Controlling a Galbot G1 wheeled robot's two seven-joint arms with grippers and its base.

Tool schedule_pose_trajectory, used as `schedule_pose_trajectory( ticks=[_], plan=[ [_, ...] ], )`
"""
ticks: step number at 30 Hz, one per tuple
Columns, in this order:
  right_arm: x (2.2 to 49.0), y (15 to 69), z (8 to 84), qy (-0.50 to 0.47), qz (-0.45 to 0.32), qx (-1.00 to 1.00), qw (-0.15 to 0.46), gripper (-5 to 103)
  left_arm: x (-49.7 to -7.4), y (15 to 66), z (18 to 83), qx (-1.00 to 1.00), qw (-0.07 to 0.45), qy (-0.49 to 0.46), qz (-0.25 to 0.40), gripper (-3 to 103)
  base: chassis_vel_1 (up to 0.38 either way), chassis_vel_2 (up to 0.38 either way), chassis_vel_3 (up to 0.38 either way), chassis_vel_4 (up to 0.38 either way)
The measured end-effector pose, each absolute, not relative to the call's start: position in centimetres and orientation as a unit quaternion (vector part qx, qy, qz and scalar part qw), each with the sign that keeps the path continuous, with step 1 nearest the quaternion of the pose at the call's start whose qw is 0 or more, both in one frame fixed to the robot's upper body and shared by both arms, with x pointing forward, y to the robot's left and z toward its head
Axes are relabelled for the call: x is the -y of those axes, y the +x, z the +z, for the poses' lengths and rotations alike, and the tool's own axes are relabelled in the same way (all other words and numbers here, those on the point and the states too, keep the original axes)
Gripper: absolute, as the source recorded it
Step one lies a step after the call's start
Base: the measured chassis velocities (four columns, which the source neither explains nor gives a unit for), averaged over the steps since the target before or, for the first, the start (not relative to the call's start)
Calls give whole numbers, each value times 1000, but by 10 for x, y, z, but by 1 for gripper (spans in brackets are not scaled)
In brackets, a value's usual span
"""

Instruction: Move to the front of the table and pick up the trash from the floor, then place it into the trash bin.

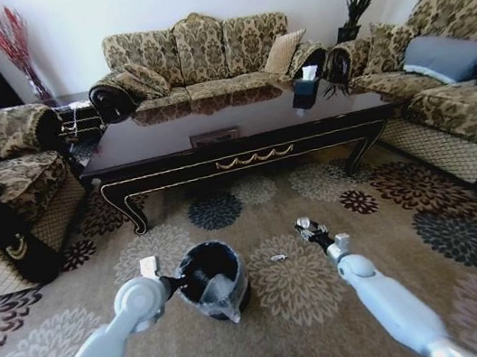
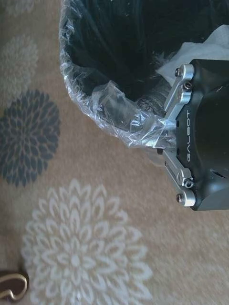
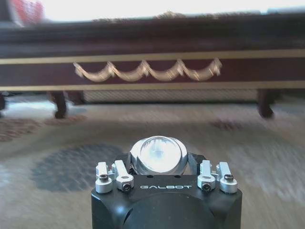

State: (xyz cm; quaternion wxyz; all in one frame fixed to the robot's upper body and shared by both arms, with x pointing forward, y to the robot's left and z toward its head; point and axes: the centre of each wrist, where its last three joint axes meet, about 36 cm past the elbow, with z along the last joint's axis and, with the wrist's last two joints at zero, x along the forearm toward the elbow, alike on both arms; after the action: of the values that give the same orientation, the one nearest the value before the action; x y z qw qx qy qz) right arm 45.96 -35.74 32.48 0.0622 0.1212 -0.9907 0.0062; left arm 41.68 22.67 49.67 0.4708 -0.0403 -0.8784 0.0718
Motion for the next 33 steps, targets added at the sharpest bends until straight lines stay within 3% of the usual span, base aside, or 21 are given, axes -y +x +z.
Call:
schedule_pose_trajectory(
  ticks=[7,19,33],
  plan=[
    [325,419,394,173,8,985,3,63,-175,445,509,881,462,-81,58,0,0,0,0,0],
    [289,340,443,238,12,970,-35,63,-99,464,510,875,465,-132,21,0,0,0,0,0],
    [276,298,424,255,48,965,-30,63,-74,457,520,876,457,-154,13,0,0,0,0,0]
  ],
)
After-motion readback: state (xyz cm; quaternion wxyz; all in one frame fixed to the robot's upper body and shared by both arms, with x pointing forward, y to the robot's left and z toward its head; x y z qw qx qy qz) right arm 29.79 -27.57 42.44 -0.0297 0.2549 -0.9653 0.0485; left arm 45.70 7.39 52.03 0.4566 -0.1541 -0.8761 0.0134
